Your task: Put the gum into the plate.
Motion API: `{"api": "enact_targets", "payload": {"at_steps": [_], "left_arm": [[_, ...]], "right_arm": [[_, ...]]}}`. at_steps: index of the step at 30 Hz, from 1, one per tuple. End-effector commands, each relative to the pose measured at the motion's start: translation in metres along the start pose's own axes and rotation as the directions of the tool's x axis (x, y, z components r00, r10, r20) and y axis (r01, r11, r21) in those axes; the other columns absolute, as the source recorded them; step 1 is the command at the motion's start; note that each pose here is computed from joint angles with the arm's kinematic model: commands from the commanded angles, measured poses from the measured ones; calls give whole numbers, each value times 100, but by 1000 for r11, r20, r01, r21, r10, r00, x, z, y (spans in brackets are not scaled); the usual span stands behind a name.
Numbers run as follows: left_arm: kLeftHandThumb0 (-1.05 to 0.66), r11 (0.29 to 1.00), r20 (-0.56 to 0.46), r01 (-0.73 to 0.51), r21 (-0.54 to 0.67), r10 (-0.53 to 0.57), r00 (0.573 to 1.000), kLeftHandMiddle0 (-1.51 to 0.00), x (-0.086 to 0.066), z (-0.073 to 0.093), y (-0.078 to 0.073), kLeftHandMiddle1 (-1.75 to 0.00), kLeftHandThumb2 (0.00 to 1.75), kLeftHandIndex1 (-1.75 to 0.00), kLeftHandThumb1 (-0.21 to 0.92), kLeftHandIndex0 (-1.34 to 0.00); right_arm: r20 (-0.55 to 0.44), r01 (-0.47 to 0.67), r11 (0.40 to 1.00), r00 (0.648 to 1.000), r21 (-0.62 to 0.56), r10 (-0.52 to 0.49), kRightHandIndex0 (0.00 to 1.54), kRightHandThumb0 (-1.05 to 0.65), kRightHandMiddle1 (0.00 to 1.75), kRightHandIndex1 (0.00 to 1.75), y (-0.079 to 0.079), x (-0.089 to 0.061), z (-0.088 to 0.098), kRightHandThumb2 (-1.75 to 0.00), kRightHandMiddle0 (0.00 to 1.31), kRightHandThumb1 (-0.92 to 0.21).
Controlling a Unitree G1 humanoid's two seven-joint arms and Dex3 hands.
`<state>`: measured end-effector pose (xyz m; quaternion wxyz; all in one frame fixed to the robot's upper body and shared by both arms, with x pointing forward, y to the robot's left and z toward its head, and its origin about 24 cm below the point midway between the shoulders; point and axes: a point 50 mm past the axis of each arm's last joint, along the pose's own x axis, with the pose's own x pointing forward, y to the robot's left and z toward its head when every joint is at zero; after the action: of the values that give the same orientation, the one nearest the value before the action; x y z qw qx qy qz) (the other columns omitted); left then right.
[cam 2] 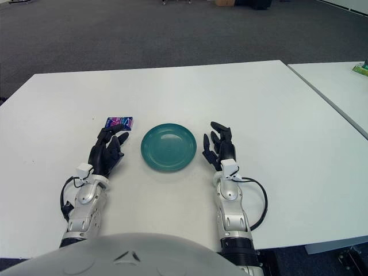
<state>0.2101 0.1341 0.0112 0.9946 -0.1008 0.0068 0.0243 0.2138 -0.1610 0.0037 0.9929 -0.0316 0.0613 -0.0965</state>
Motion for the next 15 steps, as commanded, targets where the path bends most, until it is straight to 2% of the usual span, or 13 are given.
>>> {"api": "enact_targets", "payload": {"at_steps": [1, 3, 8, 11, 15], "left_arm": [[-78, 1000, 105, 28, -12, -27, 994, -41, 10, 31, -14, -59, 77, -104, 92, -19], [-79, 1000, 161, 23, -12, -21, 987, -40, 12, 47, -17, -62, 76, -106, 92, -20], [-80, 1000, 217, -2, 12, 0, 976, -39, 20, 61, -15, -64, 75, -107, 92, -21], [-78, 997, 261, -21, 70, 2, 965, -38, 39, 76, -10, -64, 73, -106, 92, -20], [-75, 989, 289, -32, 142, -11, 957, -35, 57, 87, -8, -64, 72, -104, 92, -17]], "right_arm": [[-121, 1, 1000, 993, 2, -1, 49, -60, 92, 1, 0, -6, -19, -61, 2, -92], [-125, 2, 1000, 992, 5, -1, 49, -60, 93, 1, -1, -6, -20, -61, 2, -92], [-127, 3, 1000, 992, 9, -2, 51, -59, 93, 2, -2, -5, -20, -59, 2, -92], [-126, 0, 1000, 992, 11, 2, 52, -59, 92, 3, 0, -4, -20, -59, 2, -92], [-125, -4, 1000, 992, 8, 5, 53, -59, 92, 3, 1, -3, -20, -59, 2, -92]]}}
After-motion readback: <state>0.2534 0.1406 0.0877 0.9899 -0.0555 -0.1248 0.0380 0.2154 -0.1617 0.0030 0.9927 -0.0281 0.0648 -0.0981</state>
